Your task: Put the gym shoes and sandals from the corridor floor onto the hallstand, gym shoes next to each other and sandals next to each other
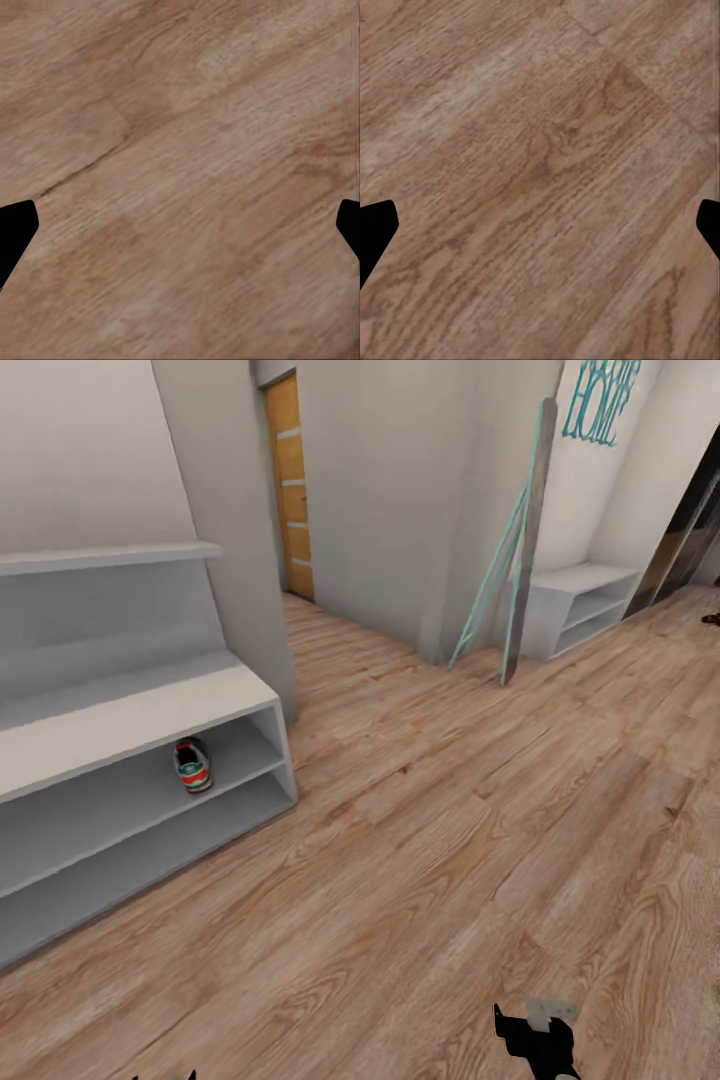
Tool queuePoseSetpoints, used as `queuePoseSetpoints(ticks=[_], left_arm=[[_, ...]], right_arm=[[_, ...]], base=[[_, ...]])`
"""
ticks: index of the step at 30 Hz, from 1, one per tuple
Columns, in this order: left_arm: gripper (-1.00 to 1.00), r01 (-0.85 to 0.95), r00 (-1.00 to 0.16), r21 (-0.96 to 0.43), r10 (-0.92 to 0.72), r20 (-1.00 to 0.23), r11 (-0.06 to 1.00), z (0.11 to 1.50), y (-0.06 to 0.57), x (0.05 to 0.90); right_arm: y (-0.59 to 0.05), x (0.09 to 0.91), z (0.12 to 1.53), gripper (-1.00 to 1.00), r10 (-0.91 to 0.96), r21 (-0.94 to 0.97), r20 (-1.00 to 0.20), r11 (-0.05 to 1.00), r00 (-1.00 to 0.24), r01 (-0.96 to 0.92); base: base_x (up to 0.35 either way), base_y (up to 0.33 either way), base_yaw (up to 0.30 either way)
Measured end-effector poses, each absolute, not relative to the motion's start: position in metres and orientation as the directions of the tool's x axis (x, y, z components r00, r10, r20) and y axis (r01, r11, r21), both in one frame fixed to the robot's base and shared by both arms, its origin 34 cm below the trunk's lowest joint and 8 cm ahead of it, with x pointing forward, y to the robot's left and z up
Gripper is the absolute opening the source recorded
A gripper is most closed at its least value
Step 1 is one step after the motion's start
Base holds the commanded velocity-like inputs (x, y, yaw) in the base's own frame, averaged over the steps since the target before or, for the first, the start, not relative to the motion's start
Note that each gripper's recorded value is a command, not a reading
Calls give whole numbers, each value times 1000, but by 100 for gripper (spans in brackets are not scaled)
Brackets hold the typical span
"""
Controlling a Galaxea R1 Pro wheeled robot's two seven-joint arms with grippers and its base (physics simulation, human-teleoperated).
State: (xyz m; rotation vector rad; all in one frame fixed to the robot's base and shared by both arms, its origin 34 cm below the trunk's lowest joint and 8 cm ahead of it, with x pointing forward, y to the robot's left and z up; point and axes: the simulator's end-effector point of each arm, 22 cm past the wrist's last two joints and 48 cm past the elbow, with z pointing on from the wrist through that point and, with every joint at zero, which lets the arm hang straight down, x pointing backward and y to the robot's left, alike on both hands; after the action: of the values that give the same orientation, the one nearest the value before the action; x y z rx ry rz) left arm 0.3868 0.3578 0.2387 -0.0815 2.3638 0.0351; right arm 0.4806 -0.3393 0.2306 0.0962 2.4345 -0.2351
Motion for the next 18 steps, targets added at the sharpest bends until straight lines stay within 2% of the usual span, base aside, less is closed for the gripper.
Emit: queuePoseSetpoints(ticks=[18], left_arm=[[100, -71, -711, 1, -49, -702, 998, 239, 358, 387]], right_arm=[[-339, 481, 231, 100, 8, -144, -643, 981, -765, 131]], base=[[335, 0, -300]])
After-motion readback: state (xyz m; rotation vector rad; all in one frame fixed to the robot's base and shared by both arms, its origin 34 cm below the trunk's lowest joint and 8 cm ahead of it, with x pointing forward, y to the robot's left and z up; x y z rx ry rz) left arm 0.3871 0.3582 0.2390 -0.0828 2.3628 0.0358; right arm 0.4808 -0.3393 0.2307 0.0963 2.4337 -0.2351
